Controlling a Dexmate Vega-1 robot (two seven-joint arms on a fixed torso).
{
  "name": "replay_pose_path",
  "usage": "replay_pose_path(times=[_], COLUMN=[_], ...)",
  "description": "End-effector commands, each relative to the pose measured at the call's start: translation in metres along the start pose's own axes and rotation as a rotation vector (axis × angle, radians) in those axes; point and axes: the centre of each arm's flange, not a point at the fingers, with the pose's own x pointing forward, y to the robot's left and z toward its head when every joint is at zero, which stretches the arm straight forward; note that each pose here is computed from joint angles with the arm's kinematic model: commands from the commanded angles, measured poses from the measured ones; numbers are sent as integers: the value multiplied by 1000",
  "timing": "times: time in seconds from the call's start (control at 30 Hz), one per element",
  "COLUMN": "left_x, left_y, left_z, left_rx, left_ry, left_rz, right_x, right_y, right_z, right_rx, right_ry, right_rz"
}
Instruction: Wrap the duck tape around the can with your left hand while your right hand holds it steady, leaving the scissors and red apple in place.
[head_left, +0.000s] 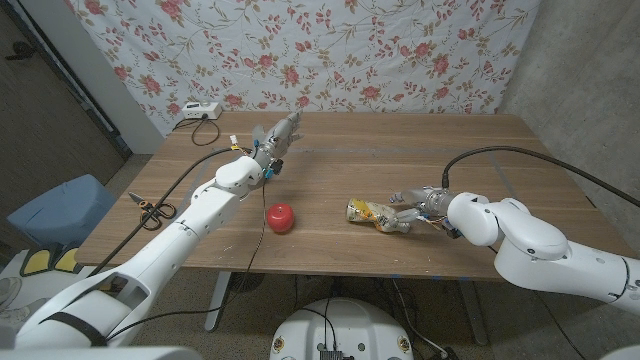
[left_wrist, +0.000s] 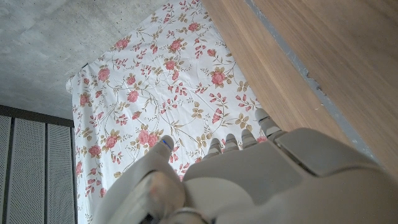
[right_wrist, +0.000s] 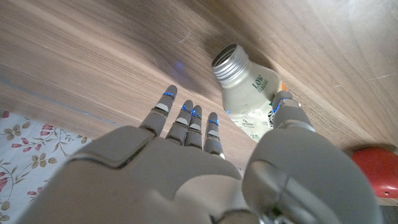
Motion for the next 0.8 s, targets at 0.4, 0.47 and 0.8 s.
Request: replay_pose_path(times=[0.4,0.47,0.8], left_x=[-8,-8,-10], left_y=[3,4,5], left_z=[2,2,1], left_rx=[-5,-5,-9], left_ry=[-2,-3,-3], left_rz=[-4,-4,5], right_x=[18,20,26], right_y=[21,23,24], right_z=[4,5,0], right_rx=[-115,-133,-101], right_ry=[52,56,-15], right_rz=[-137,-143,-178])
